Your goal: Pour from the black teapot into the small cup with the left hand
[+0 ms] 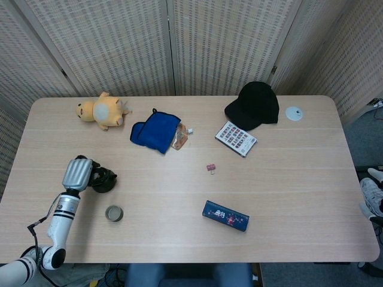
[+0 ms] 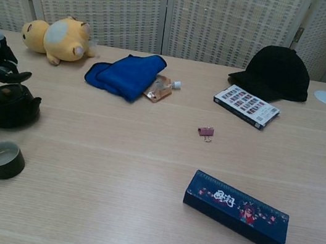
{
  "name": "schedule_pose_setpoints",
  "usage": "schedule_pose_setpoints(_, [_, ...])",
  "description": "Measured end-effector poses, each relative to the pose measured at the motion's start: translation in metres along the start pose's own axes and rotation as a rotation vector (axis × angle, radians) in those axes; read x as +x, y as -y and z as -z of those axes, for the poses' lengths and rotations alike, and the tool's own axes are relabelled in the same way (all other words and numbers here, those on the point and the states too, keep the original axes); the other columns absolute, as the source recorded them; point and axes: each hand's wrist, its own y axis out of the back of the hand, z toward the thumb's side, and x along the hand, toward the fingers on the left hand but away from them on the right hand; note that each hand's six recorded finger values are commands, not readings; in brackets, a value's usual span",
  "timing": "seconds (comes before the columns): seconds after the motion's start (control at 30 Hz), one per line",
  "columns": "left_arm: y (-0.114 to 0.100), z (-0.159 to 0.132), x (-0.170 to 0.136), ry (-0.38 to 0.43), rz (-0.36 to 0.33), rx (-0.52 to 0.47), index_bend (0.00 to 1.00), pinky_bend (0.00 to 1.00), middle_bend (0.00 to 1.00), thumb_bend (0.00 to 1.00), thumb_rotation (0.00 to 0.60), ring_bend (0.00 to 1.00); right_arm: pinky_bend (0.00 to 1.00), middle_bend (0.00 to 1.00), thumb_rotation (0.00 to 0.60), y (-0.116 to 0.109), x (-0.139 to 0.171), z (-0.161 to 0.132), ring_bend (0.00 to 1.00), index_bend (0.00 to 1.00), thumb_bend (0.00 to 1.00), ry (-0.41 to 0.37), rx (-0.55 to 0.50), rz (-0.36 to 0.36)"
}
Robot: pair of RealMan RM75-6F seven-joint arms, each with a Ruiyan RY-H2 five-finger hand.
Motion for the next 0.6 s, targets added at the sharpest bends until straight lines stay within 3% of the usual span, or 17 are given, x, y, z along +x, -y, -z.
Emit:
schedule_pose_setpoints(0.33, [0.0026, 0.004, -0.0047, -0.018, 0.036, 0.036, 0.79, 0.32, 0.83, 0.31, 0.324, 0.73, 0.17, 0.28, 0.6, 0.0, 0.0006, 0.0007, 0.17, 0.24, 0.16, 0.001, -0.002, 0.001])
schedule_pose_setpoints(0.6, [0.0025, 0.0047, -0.0087, -0.022, 0.064, 0.044, 0.56, 0.32, 0.58, 0.28, 0.32, 0.55, 0.17, 0.28, 0.6, -0.002, 0.0028, 0.0005, 0.17, 0.24, 0.16, 0.001, -0.003, 0.009])
